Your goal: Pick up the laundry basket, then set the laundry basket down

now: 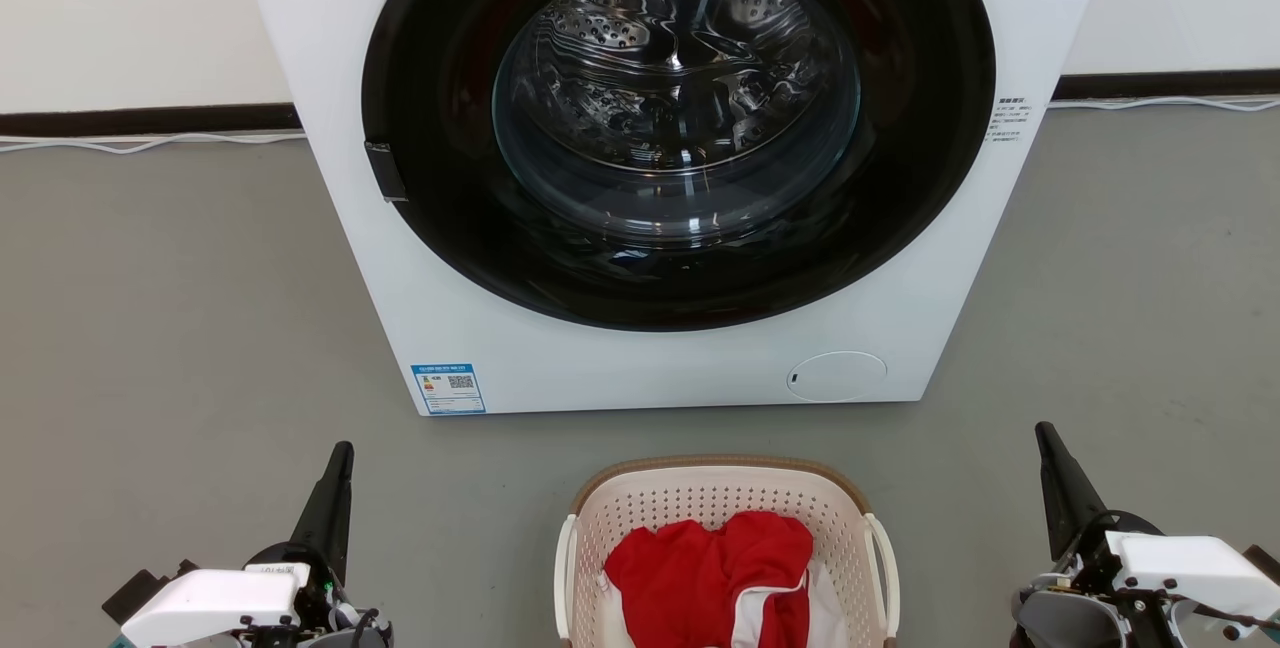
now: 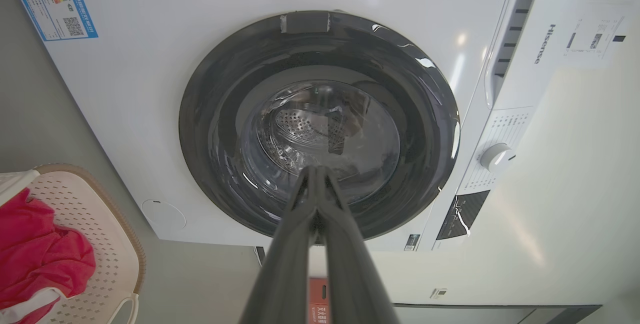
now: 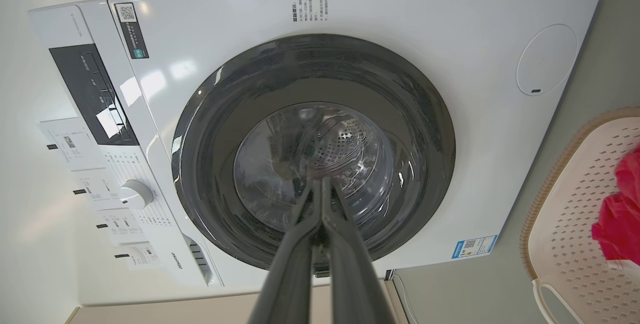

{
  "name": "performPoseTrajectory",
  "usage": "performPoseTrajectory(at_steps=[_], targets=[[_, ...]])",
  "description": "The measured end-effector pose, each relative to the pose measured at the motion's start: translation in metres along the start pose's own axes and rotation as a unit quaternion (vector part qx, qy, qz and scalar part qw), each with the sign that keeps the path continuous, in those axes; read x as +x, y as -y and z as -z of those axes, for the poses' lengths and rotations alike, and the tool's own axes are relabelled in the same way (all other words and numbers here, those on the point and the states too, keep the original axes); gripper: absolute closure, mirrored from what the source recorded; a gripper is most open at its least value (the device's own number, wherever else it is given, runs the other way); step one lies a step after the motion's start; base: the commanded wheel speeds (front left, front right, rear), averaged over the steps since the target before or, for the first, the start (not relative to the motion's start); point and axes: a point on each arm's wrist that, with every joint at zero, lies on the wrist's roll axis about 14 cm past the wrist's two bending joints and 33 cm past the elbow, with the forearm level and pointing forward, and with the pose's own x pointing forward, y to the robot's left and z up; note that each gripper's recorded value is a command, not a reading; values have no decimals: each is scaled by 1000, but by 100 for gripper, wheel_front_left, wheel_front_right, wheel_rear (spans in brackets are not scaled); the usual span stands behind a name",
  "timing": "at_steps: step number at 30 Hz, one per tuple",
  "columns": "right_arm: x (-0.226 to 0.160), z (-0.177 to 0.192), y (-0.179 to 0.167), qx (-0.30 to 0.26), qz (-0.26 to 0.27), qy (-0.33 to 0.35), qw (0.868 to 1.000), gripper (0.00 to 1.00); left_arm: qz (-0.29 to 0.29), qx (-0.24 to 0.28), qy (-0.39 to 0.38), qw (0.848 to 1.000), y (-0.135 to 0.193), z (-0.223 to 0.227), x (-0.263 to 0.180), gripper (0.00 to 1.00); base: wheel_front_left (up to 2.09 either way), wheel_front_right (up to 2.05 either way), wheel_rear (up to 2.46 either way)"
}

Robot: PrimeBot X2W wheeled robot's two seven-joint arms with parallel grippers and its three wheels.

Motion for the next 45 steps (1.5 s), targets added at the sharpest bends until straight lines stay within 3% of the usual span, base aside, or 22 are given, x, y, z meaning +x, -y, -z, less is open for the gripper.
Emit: performPoseTrajectory(at_steps=[45], targets=[[0, 0, 0, 0, 0, 0, 1000, 100, 0, 1, 0, 1000, 0, 0, 0, 100, 0, 0, 0]])
